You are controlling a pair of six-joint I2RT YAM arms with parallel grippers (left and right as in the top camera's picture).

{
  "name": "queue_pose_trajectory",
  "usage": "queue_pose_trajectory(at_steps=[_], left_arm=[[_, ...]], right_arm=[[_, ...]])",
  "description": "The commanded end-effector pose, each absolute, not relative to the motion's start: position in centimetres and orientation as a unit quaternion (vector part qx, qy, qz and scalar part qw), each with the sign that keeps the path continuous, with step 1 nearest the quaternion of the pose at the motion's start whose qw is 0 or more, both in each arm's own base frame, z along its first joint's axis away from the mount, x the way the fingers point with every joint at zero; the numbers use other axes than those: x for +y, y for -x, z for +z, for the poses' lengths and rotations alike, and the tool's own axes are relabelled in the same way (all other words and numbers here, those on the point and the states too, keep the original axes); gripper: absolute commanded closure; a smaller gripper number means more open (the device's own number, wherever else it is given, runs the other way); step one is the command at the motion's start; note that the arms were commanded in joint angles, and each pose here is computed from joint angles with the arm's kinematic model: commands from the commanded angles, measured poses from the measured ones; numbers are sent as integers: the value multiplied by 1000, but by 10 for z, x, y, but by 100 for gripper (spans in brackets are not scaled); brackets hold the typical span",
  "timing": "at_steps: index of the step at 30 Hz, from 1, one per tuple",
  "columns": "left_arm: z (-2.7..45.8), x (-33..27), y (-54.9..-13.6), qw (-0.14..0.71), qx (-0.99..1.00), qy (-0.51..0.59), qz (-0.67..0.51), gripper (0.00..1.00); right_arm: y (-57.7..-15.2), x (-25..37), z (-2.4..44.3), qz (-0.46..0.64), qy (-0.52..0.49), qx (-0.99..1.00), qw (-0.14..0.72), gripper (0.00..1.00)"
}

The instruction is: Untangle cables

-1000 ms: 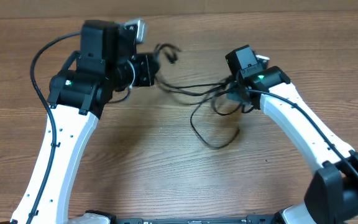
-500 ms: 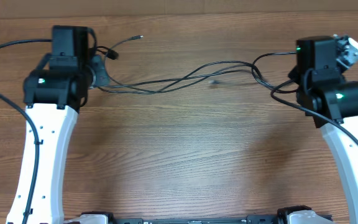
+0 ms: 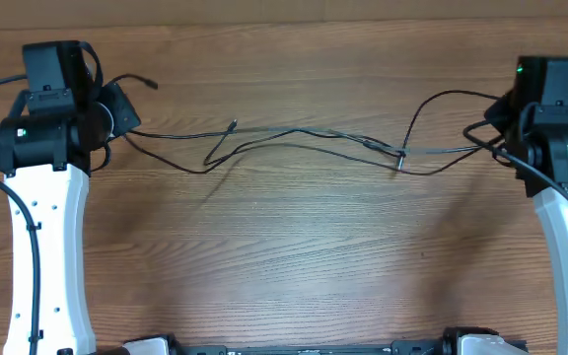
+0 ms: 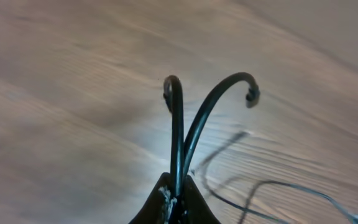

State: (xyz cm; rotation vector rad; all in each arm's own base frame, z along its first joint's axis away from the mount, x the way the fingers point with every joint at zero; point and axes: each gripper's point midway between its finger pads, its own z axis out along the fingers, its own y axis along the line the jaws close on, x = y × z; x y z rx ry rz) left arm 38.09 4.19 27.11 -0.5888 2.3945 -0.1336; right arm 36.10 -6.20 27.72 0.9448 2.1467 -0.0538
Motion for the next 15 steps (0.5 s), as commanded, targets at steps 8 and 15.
queue_pose_trajectory(at_steps=[8,15], left_arm=[[277,-43,-383,321,934,47,-150,96],[257,-67,-380,280,947,17,-158,96]], right_arm=[[-348,109,275,295,-41,916,270,96],[-326,156,241,294,66,933,198,84]])
